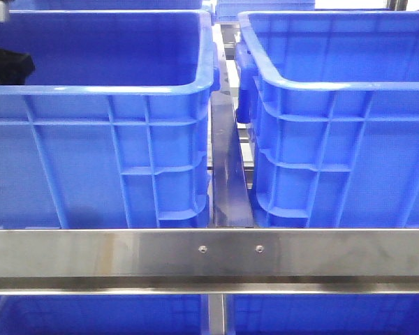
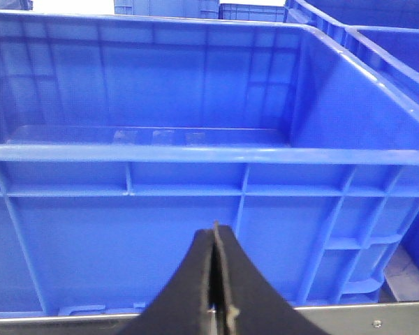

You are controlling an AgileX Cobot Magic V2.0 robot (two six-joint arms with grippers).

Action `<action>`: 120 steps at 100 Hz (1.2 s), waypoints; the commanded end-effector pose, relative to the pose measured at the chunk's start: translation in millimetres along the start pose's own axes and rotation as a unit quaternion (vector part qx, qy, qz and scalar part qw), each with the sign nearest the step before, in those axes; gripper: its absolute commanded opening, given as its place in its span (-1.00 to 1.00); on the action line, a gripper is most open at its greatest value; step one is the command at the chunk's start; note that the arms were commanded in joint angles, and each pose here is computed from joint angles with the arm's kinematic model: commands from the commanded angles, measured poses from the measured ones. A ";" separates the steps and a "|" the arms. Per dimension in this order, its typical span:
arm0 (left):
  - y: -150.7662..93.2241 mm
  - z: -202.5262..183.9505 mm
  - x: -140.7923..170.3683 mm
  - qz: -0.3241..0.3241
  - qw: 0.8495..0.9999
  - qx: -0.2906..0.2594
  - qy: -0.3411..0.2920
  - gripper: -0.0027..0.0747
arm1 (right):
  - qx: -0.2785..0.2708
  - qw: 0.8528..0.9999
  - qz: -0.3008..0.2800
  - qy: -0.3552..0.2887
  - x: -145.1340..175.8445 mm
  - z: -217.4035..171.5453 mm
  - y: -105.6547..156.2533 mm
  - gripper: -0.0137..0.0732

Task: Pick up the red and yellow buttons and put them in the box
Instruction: 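Grasp a yellow-capped button switch with the left gripper and lift, then carry the yellow button toward the right gripper and hand it over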

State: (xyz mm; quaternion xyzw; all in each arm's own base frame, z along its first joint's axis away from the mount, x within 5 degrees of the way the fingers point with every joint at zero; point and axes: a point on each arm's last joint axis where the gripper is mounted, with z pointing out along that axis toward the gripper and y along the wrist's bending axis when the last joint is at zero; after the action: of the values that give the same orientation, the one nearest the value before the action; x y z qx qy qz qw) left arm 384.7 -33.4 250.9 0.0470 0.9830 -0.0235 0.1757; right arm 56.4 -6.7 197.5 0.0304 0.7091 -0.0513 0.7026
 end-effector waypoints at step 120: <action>-63.7 -137.4 15.3 0.166 0.955 0.150 -0.195 -0.92 | 0.002 0.998 -0.007 -0.065 -15.6 -3.6 -0.2 -0.84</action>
State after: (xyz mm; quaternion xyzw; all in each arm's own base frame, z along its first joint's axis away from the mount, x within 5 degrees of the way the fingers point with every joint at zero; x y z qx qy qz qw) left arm 338.1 -72.2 338.0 0.1871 0.9306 -0.1054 0.2965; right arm 56.4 -6.7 197.5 0.0304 0.7091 -0.0513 0.7026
